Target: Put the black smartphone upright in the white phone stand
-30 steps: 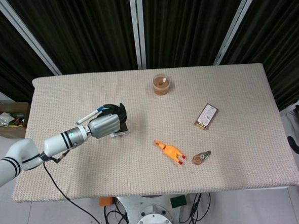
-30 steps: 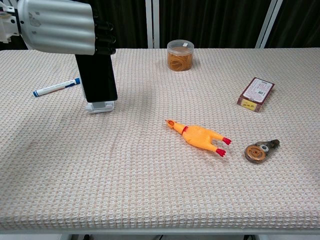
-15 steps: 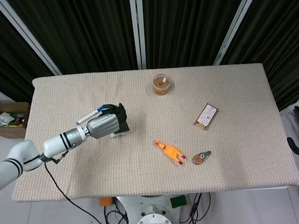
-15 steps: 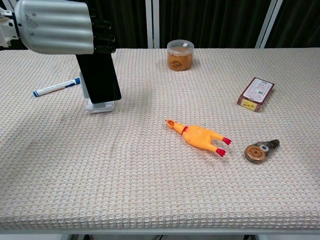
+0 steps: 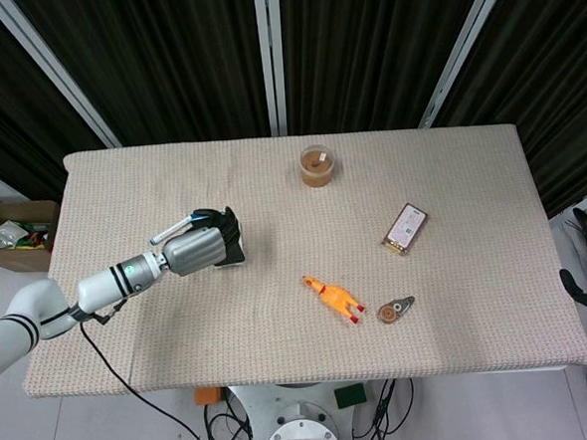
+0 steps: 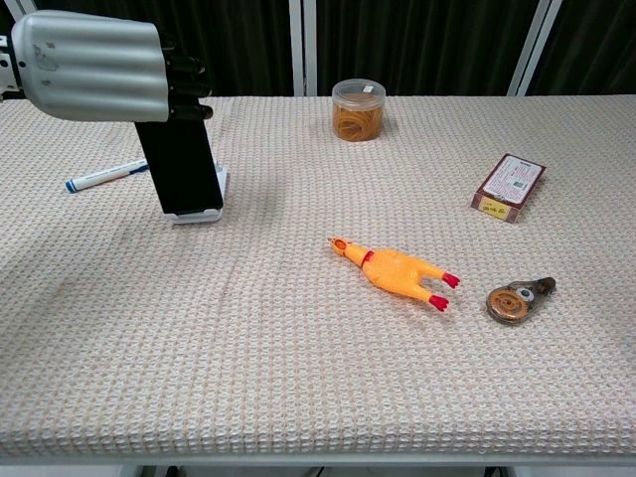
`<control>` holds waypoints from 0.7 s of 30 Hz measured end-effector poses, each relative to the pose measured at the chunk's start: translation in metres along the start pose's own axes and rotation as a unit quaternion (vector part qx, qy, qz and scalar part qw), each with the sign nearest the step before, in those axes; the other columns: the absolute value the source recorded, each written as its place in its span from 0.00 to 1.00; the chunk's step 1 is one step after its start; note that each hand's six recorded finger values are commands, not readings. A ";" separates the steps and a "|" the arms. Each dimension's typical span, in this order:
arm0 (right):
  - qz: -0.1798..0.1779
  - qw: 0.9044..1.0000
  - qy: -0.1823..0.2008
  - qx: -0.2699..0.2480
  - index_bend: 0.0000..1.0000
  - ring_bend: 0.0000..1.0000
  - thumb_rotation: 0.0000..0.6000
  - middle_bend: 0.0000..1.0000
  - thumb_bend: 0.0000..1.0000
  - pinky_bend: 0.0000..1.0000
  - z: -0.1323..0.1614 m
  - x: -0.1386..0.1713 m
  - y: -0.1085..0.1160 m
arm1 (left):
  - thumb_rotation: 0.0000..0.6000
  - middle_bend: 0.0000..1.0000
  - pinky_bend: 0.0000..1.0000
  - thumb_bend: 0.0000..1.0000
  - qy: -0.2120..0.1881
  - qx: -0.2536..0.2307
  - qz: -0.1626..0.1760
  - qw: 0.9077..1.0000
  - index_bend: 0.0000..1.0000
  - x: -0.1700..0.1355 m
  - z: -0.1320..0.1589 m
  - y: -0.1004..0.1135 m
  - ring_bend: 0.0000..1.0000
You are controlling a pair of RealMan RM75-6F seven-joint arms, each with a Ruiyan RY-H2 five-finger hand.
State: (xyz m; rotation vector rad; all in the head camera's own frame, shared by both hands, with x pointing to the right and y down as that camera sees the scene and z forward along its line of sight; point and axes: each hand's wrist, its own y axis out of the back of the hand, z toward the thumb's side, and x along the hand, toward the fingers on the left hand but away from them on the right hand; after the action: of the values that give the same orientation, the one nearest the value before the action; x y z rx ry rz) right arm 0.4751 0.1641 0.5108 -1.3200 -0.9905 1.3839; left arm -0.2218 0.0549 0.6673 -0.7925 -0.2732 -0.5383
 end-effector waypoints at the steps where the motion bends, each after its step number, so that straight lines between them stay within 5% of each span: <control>1: 0.000 1.000 0.000 0.000 0.00 0.00 1.00 0.00 0.33 0.00 0.000 0.000 0.000 | 1.00 0.73 0.62 0.31 0.000 -0.001 0.000 1.000 0.75 0.000 0.000 0.000 0.56; 15: 0.002 1.000 -0.002 0.004 0.00 0.00 1.00 0.00 0.33 0.00 -0.001 0.001 -0.001 | 1.00 0.71 0.60 0.31 -0.008 -0.003 -0.001 1.000 0.72 0.004 0.007 -0.002 0.54; 21: 0.004 1.000 -0.003 0.003 0.00 0.00 1.00 0.00 0.33 0.00 -0.001 0.001 -0.003 | 1.00 0.44 0.45 0.31 -0.010 0.004 -0.020 1.000 0.43 0.004 0.006 -0.009 0.37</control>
State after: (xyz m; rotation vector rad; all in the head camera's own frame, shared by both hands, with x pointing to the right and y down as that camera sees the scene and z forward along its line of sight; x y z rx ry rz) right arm 0.4767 0.1653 0.5131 -1.3172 -0.9846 1.3966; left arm -0.2237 0.0527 0.6781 -0.7864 -0.3090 -0.5663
